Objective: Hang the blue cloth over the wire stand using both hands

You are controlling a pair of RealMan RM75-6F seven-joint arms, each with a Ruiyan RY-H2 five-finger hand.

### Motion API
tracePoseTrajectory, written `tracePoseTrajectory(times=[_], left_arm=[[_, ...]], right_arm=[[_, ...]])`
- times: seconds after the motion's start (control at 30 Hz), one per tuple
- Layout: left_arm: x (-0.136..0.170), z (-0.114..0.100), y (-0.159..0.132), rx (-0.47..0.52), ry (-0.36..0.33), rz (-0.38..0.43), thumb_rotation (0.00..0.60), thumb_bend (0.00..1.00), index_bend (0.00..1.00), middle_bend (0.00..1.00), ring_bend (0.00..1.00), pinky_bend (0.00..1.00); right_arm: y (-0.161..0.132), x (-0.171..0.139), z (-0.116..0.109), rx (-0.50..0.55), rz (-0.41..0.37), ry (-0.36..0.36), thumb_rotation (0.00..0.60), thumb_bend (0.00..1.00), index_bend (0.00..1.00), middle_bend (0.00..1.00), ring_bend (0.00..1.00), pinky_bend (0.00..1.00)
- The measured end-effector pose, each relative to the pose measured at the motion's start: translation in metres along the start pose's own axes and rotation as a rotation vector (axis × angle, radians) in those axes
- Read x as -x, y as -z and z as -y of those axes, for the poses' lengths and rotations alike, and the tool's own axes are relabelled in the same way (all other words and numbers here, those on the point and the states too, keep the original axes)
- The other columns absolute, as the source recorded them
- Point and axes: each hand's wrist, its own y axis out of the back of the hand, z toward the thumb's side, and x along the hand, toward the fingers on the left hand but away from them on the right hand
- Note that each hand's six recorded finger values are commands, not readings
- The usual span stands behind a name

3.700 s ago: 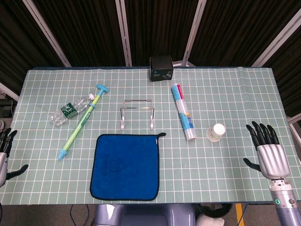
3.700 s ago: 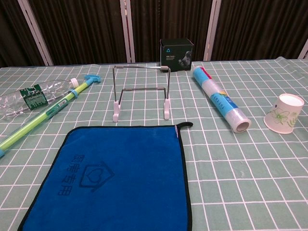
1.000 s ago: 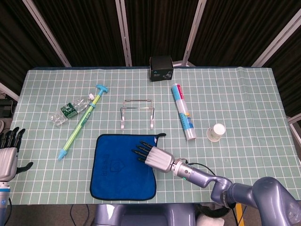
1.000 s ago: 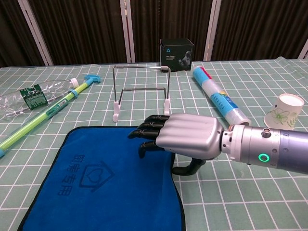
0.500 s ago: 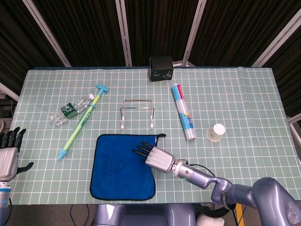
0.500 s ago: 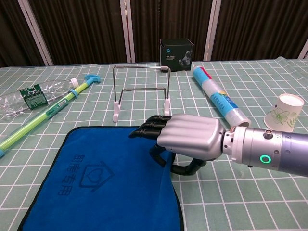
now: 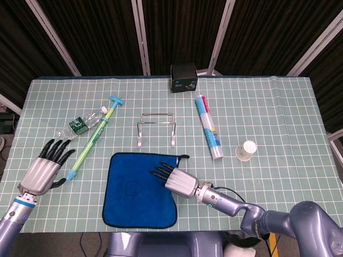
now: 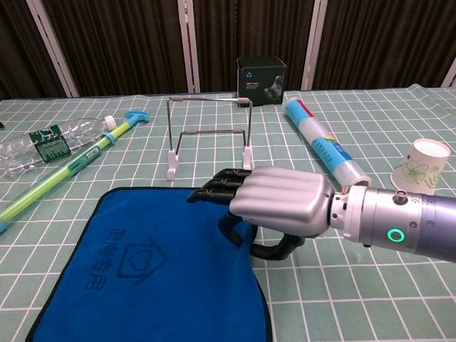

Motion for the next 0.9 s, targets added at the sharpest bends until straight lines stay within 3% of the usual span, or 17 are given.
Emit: tracePoseTrajectory(times=[0.2,0.3,0.53,0.9], left_arm=[[-0.025,0.024,-0.032,-0.106,0.011,0.265,0.6,0.04,0.36,0.0,0.0,0.0],[-0.029,0.037,-0.042,-0.134,0.023,0.33,0.6,0.04,0.37,0.0,0.0,0.0],[-0.035,0.06,-0.061,-0.103,0.032,0.397,0.6,0.04,0.37,0.0,0.0,0.0],[-0.046,0.073,-0.087,-0.07,0.014,0.473,0.6,0.04,0.39,0.0,0.0,0.0]], right_arm=[[0.0,0.001,-0.002,-0.001,0.012,-0.008,0.6,0.43,0.67,0.01,0.0,0.0],[-0.001,0.002,-0.004,0.003,0.014,-0.012,0.6,0.43,0.67,0.01,0.0,0.0],[-0.002,0.002,-0.007,0.011,0.017,-0.011,0.6,0.43,0.67,0.01,0.0,0.0],[-0.002,-0.001,-0.007,0.017,0.022,-0.013,0.6,0.43,0.68,0.01,0.0,0.0]])
